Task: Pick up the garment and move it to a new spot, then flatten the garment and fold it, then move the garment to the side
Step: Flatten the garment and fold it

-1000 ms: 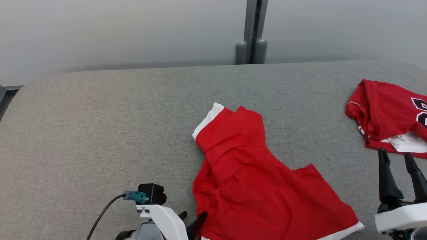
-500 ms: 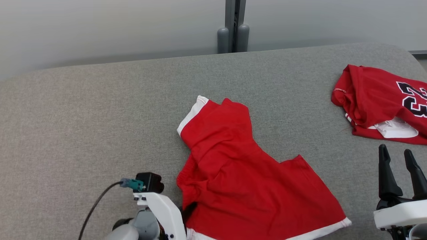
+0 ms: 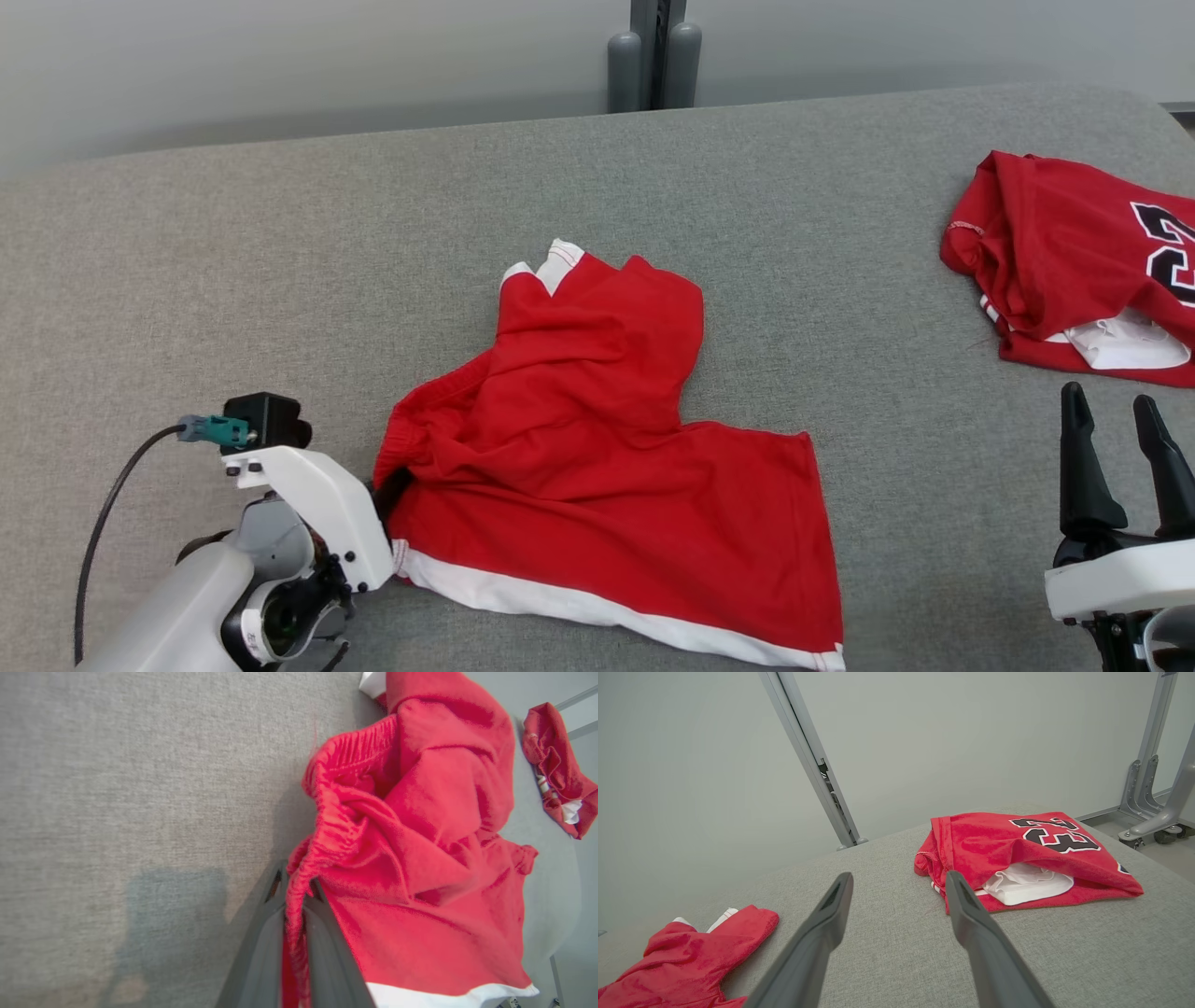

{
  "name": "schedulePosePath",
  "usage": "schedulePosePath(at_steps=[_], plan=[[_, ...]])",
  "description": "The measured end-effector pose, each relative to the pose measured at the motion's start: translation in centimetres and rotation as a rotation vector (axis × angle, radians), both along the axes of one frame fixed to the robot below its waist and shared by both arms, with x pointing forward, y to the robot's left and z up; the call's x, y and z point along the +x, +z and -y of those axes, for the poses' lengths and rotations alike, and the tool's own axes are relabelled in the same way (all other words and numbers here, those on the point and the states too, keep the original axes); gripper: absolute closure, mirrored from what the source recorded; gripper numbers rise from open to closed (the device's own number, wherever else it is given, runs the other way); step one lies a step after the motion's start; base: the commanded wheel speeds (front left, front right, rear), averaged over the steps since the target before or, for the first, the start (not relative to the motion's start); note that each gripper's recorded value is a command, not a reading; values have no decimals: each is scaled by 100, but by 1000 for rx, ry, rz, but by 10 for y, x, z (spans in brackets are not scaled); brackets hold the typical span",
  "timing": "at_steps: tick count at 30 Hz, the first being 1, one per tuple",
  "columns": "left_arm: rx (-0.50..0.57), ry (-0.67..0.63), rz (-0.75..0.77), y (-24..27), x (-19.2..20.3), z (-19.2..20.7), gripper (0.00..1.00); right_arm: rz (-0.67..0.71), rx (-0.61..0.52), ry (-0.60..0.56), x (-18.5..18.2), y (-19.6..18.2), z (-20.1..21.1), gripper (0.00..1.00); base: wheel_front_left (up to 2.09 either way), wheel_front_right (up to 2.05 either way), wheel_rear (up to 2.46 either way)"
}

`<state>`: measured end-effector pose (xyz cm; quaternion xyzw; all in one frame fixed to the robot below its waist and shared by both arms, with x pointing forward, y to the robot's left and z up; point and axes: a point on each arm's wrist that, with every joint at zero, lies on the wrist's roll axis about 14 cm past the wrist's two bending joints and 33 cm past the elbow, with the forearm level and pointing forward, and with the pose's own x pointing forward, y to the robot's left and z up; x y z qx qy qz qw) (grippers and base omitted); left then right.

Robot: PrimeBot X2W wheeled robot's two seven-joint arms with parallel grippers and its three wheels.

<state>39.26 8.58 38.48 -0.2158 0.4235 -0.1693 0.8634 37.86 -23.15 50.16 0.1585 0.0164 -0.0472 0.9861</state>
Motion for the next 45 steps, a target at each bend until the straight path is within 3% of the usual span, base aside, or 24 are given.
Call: schedulePosePath(at_steps=[3, 4, 5, 6, 11, 19, 24, 29, 34, 45], plan=[[-1, 24, -7, -1, 0, -10, 100, 4, -2, 0, -1, 2, 0, 0, 0, 0, 0], [-1, 24, -7, -1, 0, -10, 76, 4, -2, 0, -1, 2, 0, 0, 0, 0, 0], [-2, 34, -2, 0, 1, -13, 18, 7, -5, -1, -1, 3, 0, 0, 0, 0, 0], [2, 41, 3, 1, 0, -16, 0, 9, -7, -2, -2, 3, 1, 0, 0, 0, 0], [30, 90, 88, 12, -4, -35, 0, 27, -15, 9, -6, 11, -3, 0, 0, 0, 0], [63, 176, 500, 98, 3, -57, 0, 85, -31, 43, -19, 31, -13, 0, 0, 0, 0], [138, 264, 771, 156, -3, -79, 0, 173, -44, 68, -22, 56, -23, 0, 0, 0, 0], [172, 330, 928, 186, -17, -88, 0, 257, -77, 99, -23, 76, -33, 0, 0, 0, 0], [262, 358, 981, 183, -32, -96, 0, 283, -106, 140, -28, 78, -46, 0, 0, 0, 0], [221, 410, 926, 150, -56, -87, 0, 223, -140, 199, -38, 51, -63, 0, 0, 0, 0]])
